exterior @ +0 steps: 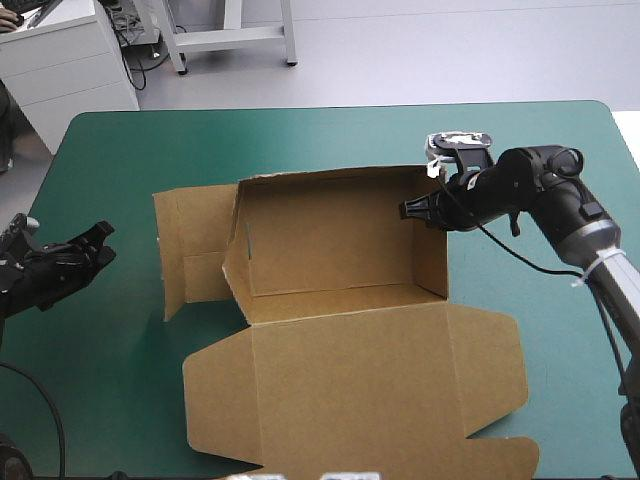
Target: Fold the box
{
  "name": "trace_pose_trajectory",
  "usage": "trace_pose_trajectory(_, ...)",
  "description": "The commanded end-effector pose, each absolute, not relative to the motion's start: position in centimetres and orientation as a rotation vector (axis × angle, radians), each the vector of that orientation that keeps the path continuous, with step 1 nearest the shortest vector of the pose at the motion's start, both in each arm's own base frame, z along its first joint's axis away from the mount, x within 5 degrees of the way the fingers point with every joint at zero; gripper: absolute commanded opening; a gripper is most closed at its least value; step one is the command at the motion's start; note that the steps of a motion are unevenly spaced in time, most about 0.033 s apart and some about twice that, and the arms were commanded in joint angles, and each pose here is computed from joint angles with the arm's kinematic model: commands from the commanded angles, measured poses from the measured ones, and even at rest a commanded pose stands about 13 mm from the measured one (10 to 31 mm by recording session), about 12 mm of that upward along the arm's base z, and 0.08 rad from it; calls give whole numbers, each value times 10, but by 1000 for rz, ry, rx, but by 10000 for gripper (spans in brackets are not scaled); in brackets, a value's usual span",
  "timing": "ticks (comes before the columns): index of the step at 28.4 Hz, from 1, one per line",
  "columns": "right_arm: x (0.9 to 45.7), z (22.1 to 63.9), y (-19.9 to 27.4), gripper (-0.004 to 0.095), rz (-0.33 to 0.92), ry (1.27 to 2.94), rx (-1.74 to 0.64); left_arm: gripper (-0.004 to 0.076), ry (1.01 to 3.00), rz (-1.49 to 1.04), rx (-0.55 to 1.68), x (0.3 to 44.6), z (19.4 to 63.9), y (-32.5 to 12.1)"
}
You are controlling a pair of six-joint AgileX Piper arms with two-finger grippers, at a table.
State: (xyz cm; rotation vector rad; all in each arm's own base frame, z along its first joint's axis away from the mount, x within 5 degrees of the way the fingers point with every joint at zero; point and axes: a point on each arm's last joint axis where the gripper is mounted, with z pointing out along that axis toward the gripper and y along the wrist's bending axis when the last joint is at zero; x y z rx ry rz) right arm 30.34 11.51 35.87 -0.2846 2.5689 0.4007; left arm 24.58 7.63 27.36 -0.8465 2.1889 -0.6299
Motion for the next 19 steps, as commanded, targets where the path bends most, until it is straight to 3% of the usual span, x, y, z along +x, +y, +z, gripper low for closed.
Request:
trace_pose_trajectory(1, 287, 394, 109, -15, 445, 2595, -223, -9, 2095, -669, -852, 246, 291, 75)
trace_pose_trajectory(8, 279, 374, 109, -16, 442, 2739, -192, -9, 2109, -696, -842, 246, 291, 71)
trace_pose_trajectory(12, 278, 349, 100, -15, 303, 2815, -177, -9, 2130, -707, -806, 249, 290, 63)
trace_pose_trajectory(15, 282, 345, 97, -16, 247, 2790, -151, -9, 2141, -704, -789, 249, 290, 61)
trace_pose_trajectory(19, 297, 344, 100, -16, 261, 2689, -143, -9, 2137, -715, -793, 249, 290, 60)
